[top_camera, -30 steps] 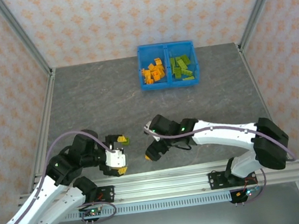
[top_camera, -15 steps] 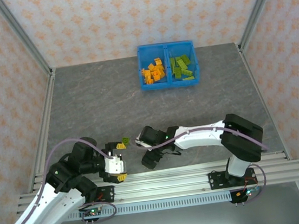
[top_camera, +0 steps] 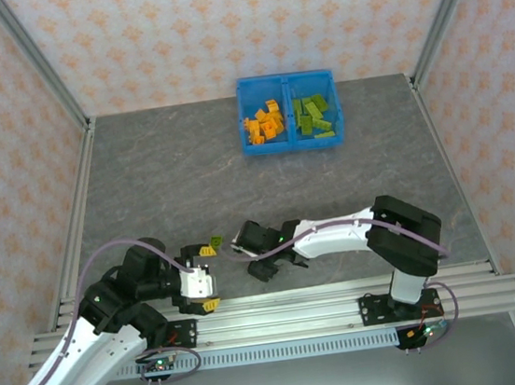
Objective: Sort the legos into containers by color
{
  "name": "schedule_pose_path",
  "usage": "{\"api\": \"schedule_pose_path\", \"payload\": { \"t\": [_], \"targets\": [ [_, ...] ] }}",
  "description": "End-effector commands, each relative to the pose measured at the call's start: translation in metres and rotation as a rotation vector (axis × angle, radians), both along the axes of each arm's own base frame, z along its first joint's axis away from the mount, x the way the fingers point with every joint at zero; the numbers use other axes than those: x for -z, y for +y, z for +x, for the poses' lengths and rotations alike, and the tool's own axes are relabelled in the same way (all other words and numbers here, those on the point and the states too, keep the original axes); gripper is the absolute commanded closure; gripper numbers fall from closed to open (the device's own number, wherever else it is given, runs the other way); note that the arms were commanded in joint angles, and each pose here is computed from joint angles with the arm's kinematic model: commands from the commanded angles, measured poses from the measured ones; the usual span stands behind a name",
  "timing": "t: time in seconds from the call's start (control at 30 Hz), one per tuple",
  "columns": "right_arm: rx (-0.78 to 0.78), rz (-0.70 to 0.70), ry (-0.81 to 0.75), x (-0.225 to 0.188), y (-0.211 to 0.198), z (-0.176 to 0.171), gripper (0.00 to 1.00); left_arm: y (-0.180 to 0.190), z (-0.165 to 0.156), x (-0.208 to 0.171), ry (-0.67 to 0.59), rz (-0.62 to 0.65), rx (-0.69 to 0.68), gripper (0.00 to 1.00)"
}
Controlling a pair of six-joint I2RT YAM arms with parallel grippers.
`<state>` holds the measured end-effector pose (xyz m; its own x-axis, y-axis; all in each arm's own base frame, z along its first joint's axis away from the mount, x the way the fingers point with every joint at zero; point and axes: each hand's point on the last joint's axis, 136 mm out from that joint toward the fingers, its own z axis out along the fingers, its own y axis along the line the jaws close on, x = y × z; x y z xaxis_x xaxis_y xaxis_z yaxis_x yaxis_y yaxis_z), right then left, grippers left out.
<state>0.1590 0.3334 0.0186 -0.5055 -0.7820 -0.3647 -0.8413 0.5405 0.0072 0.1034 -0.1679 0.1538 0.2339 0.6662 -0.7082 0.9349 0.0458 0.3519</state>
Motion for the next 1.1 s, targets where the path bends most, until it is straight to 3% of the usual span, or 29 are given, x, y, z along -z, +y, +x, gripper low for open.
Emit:
{"api": "schedule_pose_path", "payload": {
  "t": [0.0, 0.3, 0.47, 0.6, 0.67, 0.8, 1.07],
  "targets": [
    [0.011, -0.007, -0.04, 0.001, -0.004, 0.002, 0.56, -0.007, 0.002, -0.009, -0.013, -0.058, 0.003, 0.0],
    [0.19, 0.238, -0.185, -0.078, -0.003, 0.041, 0.58, -0.026, 0.027, -0.044, -0.066, -0.252, -0.076, 0.0],
    [0.352, 0.416, -0.221, -0.134, -0.019, 0.081, 0.58, -0.025, 0.06, -0.086, -0.075, -0.425, -0.273, 0.0],
    [0.437, 0.508, -0.271, -0.175, -0.029, 0.121, 0.58, -0.014, 0.103, -0.122, -0.002, -0.6, -0.556, 0.0],
    [0.473, 0.531, -0.305, -0.191, -0.034, 0.148, 0.58, -0.008, 0.129, -0.133, 0.053, -0.636, -0.711, 0.0],
    [0.54, 0.531, -0.348, -0.208, -0.039, 0.211, 0.59, -0.013, 0.161, -0.145, 0.13, -0.592, -0.844, 0.0],
    [0.738, 0.429, -0.342, -0.187, -0.052, 0.364, 0.6, -0.04, 0.189, -0.154, 0.138, -0.527, -0.806, 0.0]
  ]
}}
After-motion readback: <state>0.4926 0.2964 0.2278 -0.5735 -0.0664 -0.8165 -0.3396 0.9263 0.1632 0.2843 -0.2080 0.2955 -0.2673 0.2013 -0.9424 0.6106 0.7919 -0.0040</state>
